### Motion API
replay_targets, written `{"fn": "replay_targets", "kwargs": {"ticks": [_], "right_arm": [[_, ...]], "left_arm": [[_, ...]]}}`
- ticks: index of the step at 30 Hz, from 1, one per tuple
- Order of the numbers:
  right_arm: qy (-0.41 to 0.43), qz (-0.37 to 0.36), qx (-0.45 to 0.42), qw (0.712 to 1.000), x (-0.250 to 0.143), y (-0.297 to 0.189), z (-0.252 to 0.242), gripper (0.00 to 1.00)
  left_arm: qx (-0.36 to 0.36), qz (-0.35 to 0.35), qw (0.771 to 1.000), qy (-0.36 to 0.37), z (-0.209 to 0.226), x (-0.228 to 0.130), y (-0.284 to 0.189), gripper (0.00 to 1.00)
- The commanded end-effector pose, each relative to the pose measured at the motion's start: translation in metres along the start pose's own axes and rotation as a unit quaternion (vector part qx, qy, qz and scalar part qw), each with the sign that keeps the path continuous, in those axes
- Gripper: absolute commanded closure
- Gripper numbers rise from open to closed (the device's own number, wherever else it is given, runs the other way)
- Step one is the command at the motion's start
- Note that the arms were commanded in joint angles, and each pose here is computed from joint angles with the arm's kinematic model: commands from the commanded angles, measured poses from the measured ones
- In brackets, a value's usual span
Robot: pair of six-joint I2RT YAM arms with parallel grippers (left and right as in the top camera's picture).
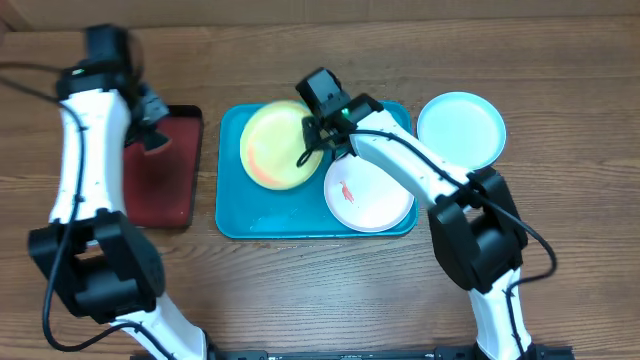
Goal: Clean dirty plates on tray and stack at the side
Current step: 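Lift the yellow plate with the right gripper and stack it on the light blue plate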
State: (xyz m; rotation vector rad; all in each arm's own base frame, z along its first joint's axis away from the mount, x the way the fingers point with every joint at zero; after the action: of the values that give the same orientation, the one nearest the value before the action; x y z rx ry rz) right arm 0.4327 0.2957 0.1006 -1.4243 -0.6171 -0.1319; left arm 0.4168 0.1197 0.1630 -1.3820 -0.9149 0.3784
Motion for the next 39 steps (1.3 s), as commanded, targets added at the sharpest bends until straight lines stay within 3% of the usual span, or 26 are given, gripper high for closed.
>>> {"fn": "replay_targets", "kwargs": {"ticks": [1,10,20,36,39], "right_arm": [[-0.091,-0.132,-0.102,0.982,0.06,-0.094,0.004,0.96],[-0.23,-0.216,-0.323,0.892,0.082,-0.17,0.027,0.96],[-0.353,-0.203,-0.379,0.831,0.077,-0.193,0.061,0.96],[-0.376,-0.191,-0.473,0.773,0.094,-0.226,0.054,0.96],[-0.368,-0.2,-0.474,0.775,0.096,-0.229,0.055,0.96]], "left_arm": [[-0.032,0.076,0.997,-0.004,0.004,-0.014,0.033,0.96],[0.007,0.129,0.991,-0.02,0.025,-0.023,0.091,0.96],[0.03,0.144,0.989,-0.021,0.033,-0.028,0.118,0.96],[0.036,0.145,0.989,-0.019,0.041,-0.047,0.144,0.96],[0.037,0.146,0.988,-0.019,0.042,-0.048,0.144,0.95]]}}
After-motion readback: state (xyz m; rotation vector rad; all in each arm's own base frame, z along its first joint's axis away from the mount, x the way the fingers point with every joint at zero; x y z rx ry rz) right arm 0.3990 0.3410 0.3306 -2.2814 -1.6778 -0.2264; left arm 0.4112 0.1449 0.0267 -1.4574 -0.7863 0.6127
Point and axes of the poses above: each gripper's point midway between its finger pads, its own y axis out along the fingers, its own z axis along the line the jaws close on, x = y × z, the point moved 2 cm from there along -y, back along the fingers, and after that the axes turned 7 degrees about -y, right-handed, at the moved point
